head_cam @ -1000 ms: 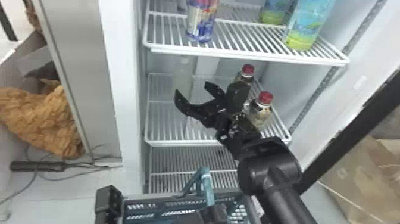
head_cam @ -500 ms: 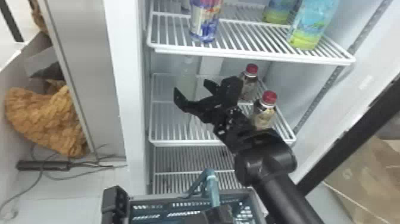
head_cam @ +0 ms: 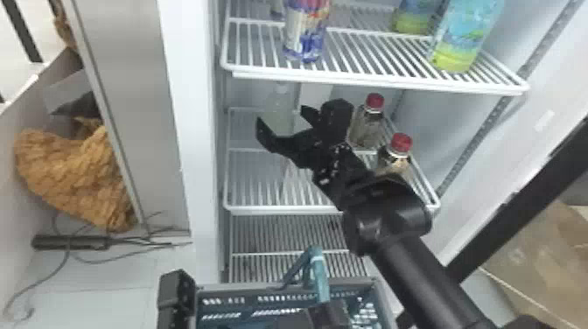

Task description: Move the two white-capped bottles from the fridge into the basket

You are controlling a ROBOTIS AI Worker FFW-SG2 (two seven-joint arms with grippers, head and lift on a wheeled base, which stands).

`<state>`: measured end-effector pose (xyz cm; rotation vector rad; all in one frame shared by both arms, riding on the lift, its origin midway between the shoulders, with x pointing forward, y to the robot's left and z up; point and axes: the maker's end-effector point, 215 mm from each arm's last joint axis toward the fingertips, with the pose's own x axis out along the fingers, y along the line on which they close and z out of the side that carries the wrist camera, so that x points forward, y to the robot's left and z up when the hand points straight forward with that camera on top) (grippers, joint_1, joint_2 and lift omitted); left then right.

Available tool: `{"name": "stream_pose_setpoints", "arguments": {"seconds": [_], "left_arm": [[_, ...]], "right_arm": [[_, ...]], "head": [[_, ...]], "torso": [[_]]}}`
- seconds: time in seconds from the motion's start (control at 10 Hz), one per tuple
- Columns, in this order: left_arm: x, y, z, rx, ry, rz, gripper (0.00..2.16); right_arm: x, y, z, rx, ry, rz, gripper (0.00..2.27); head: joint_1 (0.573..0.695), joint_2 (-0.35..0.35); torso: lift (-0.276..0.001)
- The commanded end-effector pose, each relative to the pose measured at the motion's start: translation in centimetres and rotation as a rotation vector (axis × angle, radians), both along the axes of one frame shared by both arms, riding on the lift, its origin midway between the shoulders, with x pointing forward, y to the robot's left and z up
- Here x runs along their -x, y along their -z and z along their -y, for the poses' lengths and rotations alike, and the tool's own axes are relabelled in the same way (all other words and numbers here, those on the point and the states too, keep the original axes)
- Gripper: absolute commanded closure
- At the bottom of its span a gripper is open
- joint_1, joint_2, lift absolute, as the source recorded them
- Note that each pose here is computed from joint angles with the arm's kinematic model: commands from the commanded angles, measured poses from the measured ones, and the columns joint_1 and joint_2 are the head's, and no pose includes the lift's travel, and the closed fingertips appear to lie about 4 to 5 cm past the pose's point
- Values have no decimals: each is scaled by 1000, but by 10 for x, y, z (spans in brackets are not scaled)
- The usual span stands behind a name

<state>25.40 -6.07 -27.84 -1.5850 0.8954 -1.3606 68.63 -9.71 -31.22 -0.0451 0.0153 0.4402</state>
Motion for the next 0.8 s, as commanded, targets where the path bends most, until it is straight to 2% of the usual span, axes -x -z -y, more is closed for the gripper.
{"name": "stream_pose_setpoints", "arguments": {"seconds": [0.0, 0.2, 0.4, 0.5, 0.7], "left_arm": [[-1, -2, 1, 5, 0, 3, 1119], [-2, -1, 1, 6, -1, -3, 1119], [-2, -2, 2, 7, 1, -1, 1119], [-2, -2, 2, 7, 1, -1, 1119], [-3, -2, 2, 10, -4, -3, 1119]], "right_arm": [[-4, 3, -3, -5, 1, -6, 33], [-6, 3, -13, 8, -2, -8, 151], [-9, 0, -16, 3, -2, -8, 665], [-9, -2, -17, 3, -1, -3, 751], [-8, 3, -14, 8, 4, -6, 751]], "head": [[695, -186], [695, -182], [695, -174], [695, -169], [695, -167]], "torso": [[-260], [-260], [-260], [-260], [-260]]}}
